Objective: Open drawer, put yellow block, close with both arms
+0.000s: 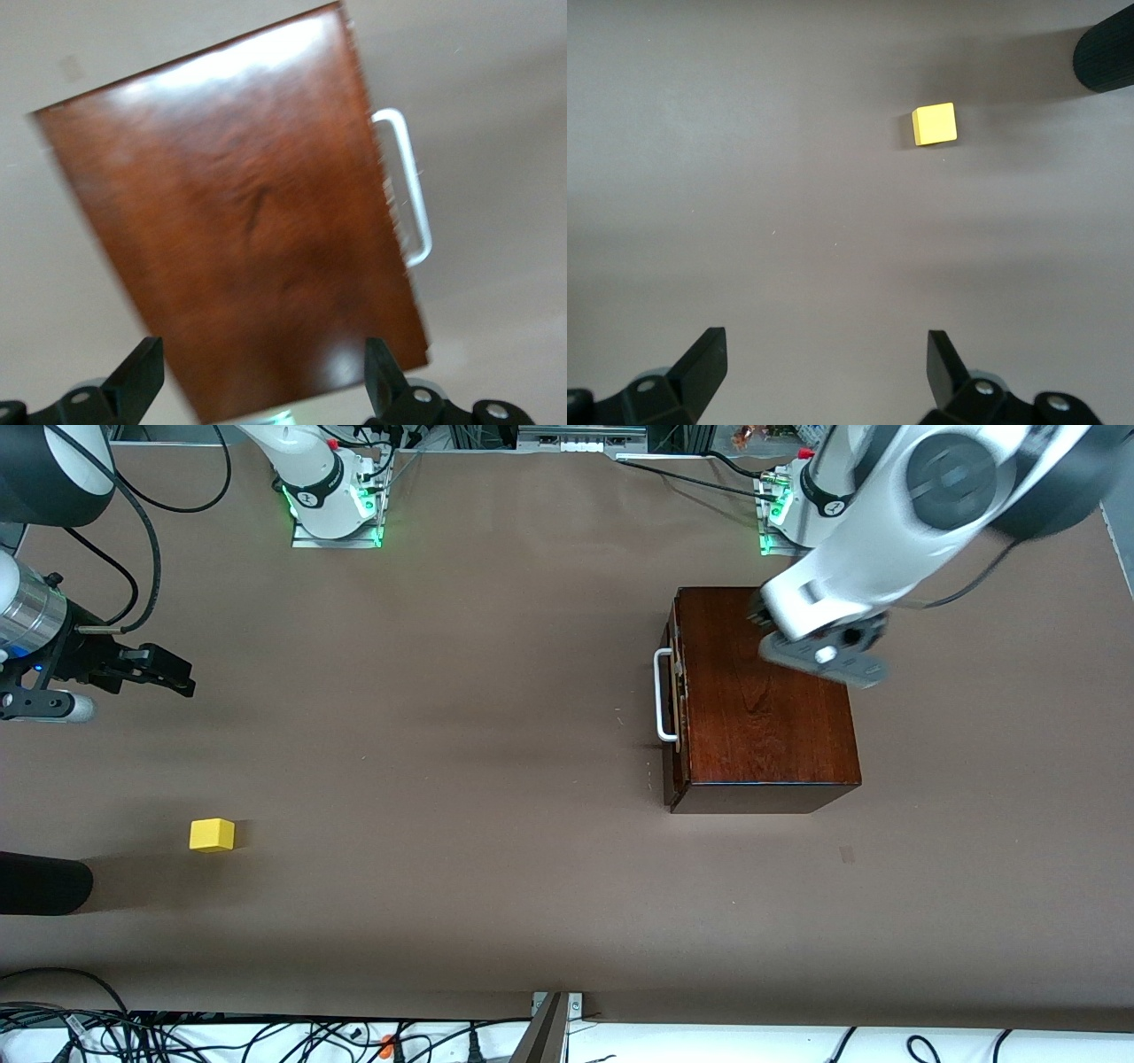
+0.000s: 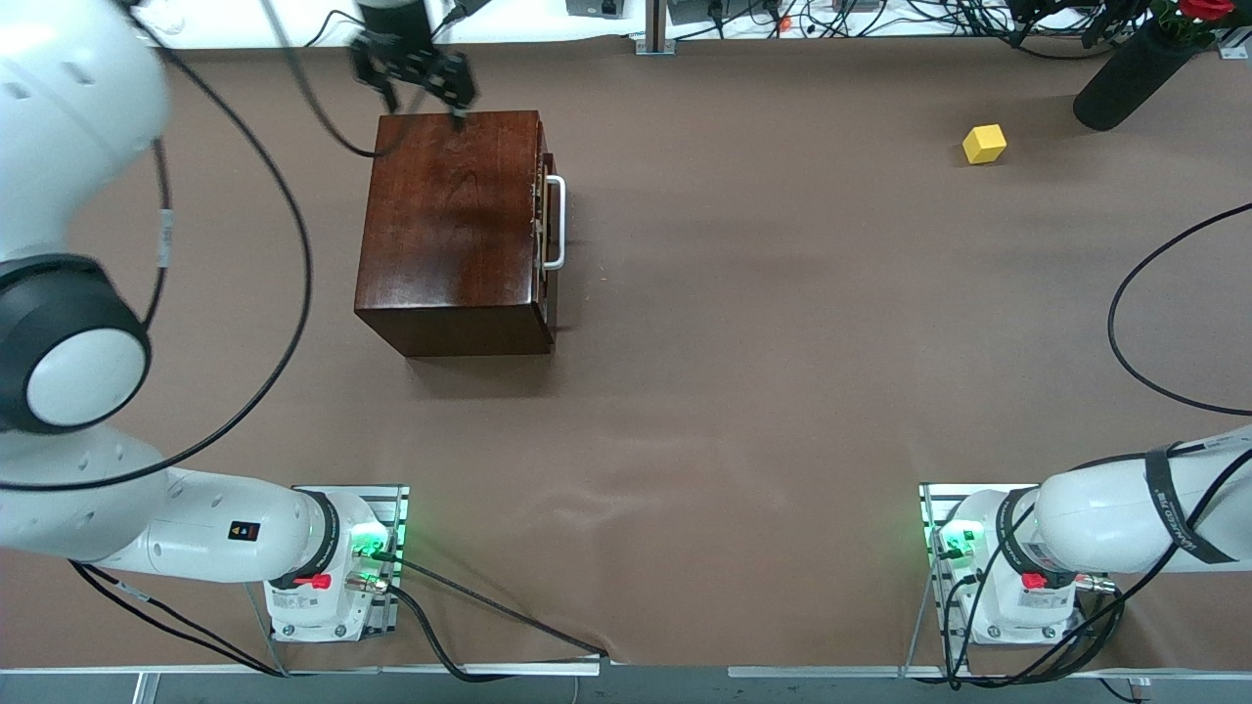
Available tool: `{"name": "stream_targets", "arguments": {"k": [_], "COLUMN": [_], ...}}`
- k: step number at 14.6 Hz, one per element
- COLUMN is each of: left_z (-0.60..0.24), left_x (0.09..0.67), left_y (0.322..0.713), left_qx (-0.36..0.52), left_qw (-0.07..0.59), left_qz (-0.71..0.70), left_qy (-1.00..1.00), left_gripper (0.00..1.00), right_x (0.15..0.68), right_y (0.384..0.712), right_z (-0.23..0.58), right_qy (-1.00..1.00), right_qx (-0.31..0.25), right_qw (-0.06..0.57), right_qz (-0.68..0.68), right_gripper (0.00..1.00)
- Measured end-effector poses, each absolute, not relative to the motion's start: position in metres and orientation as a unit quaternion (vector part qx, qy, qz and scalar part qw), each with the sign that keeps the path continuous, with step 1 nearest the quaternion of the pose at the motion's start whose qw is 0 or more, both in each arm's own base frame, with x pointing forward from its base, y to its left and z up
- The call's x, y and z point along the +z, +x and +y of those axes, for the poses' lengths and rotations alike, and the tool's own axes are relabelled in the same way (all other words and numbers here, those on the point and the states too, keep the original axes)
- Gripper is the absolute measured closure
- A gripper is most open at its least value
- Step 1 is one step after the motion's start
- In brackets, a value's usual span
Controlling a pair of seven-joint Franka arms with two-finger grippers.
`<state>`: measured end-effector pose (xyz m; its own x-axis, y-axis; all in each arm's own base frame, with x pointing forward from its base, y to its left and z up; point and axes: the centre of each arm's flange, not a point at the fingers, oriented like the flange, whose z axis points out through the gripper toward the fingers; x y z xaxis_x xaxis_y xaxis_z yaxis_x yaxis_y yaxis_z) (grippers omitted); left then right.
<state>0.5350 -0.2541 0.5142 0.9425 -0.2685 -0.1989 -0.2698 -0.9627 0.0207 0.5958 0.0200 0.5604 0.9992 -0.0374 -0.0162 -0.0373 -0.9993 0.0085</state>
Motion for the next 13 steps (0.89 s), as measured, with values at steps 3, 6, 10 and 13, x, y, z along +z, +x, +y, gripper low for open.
{"name": "stream_targets", "arguments": {"k": [3,6,10,13], "left_z": [-0.321,-0.376,-0.426,-0.457], "left_x": [0.473,0.442,0.395,0.36], "left_y": [0.53,0.512,0.489,0.467], "left_qx": [0.091,0.088,0.056,0.025], "left_qw": [-0.007,-0.007,0.063,0.122], "left_qz": [0.108,0.089,0.082,0.076], "left_qy": [-0.99,-0.992,-0.993,-0.989], "left_gripper": [0.0,0.0,0.0,0.0], "right_x": [0.561,0.561,0.561,0.56], "right_y": [0.596,0.596,0.596,0.596], "right_z": [0.02,0.02,0.019,0.02], "right_qy": [1.0,1.0,1.0,1.0], "right_qx": [-0.008,-0.008,-0.008,-0.008], "right_qw": [0.004,0.004,0.004,0.004], "right_qz": [-0.019,-0.019,-0.019,-0.019], "right_gripper": [0.0,0.0,0.0,0.0]}}
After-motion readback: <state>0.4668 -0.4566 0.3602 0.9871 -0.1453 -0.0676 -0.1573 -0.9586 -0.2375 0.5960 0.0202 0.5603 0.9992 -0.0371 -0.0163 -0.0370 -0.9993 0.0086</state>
